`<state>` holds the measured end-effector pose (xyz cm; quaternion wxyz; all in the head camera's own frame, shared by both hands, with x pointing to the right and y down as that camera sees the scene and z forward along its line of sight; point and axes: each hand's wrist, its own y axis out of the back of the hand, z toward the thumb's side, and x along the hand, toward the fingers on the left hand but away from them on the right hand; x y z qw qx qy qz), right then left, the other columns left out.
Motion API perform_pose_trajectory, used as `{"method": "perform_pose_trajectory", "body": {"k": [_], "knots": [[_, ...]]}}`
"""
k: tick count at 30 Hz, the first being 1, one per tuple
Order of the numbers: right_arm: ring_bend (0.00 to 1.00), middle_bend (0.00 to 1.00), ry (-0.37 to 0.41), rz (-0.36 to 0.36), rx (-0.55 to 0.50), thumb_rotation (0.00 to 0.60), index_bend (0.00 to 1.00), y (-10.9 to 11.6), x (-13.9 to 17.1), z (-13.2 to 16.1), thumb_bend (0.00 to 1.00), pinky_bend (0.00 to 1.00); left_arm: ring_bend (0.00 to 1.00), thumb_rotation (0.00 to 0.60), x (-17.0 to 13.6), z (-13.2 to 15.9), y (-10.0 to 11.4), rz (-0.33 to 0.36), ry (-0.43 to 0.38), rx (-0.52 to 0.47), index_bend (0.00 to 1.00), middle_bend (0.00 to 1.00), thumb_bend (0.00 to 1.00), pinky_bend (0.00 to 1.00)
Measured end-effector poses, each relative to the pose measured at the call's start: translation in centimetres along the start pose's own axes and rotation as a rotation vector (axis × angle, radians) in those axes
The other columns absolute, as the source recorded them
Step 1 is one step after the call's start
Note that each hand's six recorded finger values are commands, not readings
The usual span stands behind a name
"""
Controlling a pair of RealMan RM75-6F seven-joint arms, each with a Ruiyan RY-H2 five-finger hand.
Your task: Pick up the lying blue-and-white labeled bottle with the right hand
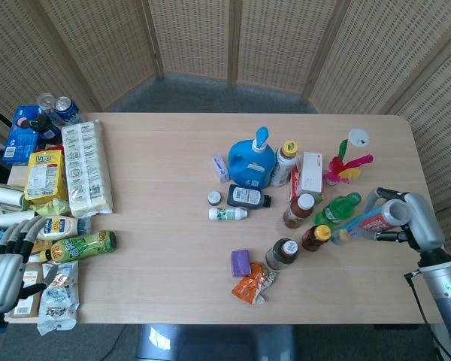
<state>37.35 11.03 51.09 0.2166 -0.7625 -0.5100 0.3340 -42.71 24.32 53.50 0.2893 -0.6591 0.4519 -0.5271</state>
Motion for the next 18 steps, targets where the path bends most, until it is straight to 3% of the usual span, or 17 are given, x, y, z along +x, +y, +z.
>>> {"method": "perform_pose_trajectory", "body": {"k": [18], "knots": [[1.0,1.0,0.067,-0.013,0.01,0.6,0.83,1.6,-1.7,3.2,0.12,0.65,0.0,0.6,-1.0,-1.0,0.2,0.007,0.025,-0.004,0.0,0.0,0.38,0.0]]}}
